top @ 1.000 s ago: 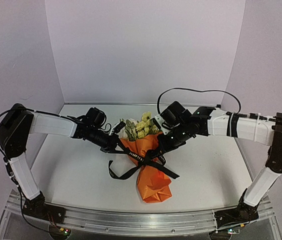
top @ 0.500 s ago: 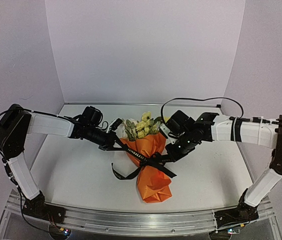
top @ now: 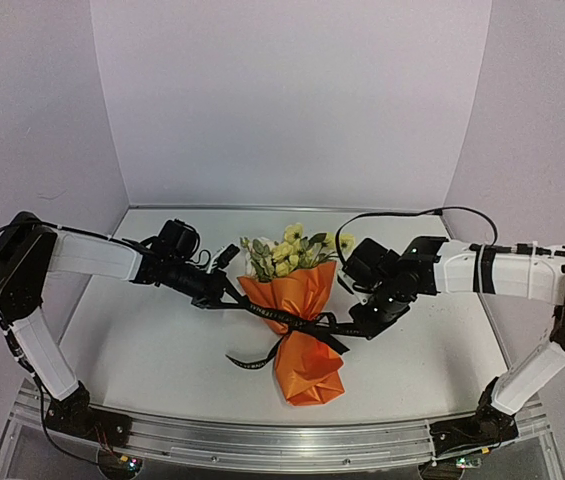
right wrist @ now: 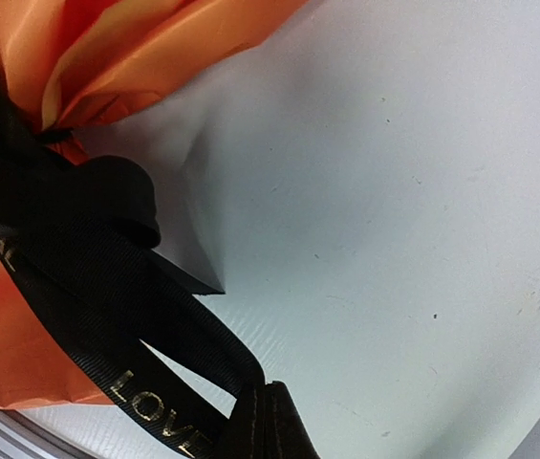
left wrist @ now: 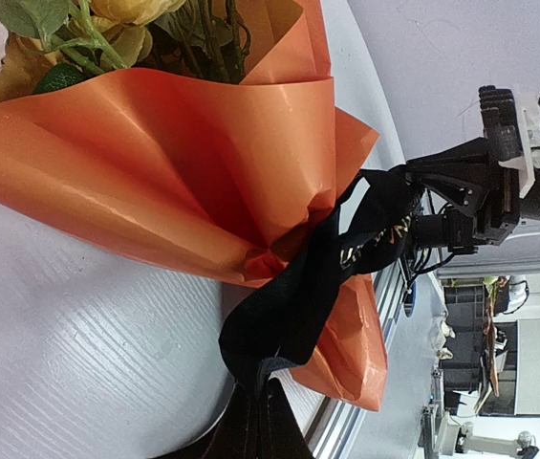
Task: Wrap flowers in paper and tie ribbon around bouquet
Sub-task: Cross the half-tied ribbon over the folded bouquet.
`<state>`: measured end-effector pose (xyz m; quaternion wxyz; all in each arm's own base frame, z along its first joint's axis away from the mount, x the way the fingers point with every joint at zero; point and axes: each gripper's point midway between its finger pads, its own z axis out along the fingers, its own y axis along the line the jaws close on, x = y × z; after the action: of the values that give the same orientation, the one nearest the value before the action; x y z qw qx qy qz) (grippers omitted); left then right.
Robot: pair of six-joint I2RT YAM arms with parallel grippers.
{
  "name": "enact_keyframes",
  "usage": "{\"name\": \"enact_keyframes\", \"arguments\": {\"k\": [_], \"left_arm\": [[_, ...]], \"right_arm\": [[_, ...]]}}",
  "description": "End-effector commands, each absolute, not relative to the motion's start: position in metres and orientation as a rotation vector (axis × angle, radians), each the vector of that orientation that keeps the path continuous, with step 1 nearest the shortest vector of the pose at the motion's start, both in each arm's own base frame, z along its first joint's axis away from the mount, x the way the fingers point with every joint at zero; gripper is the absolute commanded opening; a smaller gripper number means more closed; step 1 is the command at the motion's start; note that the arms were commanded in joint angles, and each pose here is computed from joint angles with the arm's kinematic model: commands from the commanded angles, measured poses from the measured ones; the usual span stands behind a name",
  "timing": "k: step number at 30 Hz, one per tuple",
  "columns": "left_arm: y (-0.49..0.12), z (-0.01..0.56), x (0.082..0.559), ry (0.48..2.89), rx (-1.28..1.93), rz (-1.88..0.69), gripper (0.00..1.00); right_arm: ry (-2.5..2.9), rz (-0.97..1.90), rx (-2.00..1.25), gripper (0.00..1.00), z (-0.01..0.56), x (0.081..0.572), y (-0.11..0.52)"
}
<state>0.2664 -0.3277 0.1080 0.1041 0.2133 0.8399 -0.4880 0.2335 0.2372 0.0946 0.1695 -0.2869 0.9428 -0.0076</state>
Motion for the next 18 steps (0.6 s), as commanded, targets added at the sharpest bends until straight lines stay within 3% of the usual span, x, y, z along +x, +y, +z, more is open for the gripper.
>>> {"name": "enact_keyframes", "arguments": {"k": [1,12,18], "left_arm": [[-0.326,0.13,0.273,2.383,0.637,-1.435,0.0],[-0.324,0.138,0.284,2.358,0.579,-1.423,0.02],[-0.334,0.144,0.293,2.326,0.499,-1.481,0.35]], "right_arm": [[2.64,-0.188,-0.902,0.0,0.111,0.236,0.222],[2.638,-0.091,-1.012,0.0,0.105,0.242,0.252],[2.631,-0.015,-0.998,0.0,0.112,0.24,0.267]]}}
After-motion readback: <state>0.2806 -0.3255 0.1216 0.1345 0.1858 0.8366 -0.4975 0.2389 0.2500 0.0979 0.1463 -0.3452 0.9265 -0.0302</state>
